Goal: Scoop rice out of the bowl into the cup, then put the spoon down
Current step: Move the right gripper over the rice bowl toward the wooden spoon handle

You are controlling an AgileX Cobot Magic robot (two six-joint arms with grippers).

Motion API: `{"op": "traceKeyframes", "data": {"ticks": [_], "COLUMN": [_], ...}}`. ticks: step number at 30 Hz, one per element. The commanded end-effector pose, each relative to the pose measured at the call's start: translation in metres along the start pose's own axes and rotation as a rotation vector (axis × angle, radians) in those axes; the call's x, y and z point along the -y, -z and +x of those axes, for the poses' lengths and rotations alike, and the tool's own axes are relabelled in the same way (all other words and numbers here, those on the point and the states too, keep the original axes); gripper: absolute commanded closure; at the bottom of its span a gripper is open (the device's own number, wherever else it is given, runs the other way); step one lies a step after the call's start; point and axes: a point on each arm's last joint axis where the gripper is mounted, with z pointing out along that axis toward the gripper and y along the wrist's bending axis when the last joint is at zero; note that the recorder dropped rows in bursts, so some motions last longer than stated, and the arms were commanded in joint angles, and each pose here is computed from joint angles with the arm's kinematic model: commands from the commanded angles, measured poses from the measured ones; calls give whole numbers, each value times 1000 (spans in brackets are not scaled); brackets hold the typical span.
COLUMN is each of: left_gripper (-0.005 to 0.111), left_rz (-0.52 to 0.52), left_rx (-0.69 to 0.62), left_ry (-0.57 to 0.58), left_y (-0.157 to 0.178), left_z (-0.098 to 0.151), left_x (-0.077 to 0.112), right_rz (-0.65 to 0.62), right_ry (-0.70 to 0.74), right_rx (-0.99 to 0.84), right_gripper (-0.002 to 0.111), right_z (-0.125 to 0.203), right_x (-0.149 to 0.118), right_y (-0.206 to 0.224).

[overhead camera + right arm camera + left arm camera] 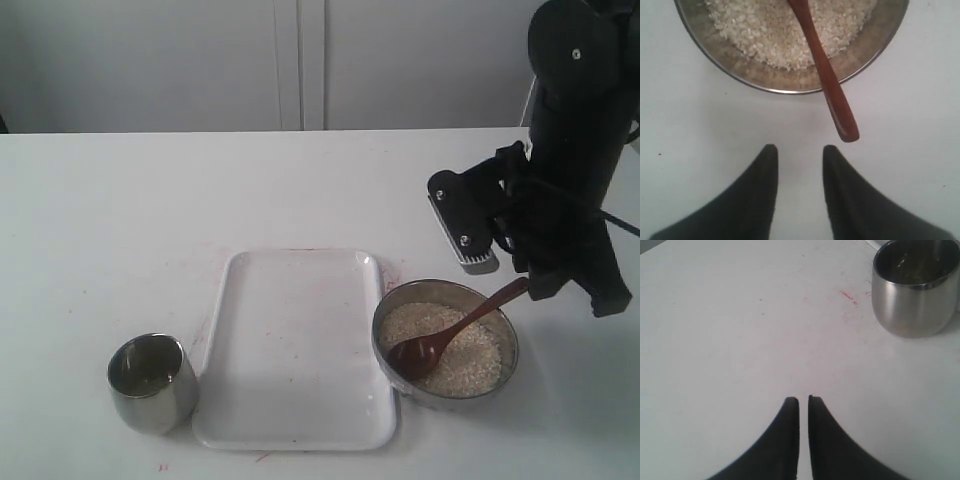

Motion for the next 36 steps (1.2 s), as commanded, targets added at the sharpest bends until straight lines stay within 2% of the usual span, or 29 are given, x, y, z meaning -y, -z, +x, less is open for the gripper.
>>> {"op": "traceKeyframes", "data": {"ticks": [1,8,18,25,36], "left_gripper": [92,92,92,92,92], "left_rz": [21,21,21,21,21], "left_rx": [-57,-57,-57,-57,-57], "left_ry": [9,9,9,9,9], "left_y": [-1,-1,-1,-1,-1], "left_z": [7,7,7,7,7], "left_x": [2,2,2,2,2], "right_rz": [19,-1,123,76,65], "right_ry": [49,72,102,131,135], "right_rx": [-21,-34,-33,-56,-61], "right_gripper": [58,56,56,56,56], "right_z": [2,-1,-5,-7,-8], "right_x": [-1,1,17,21,22], "right_y": [-7,-28,-36,-55,-60]}}
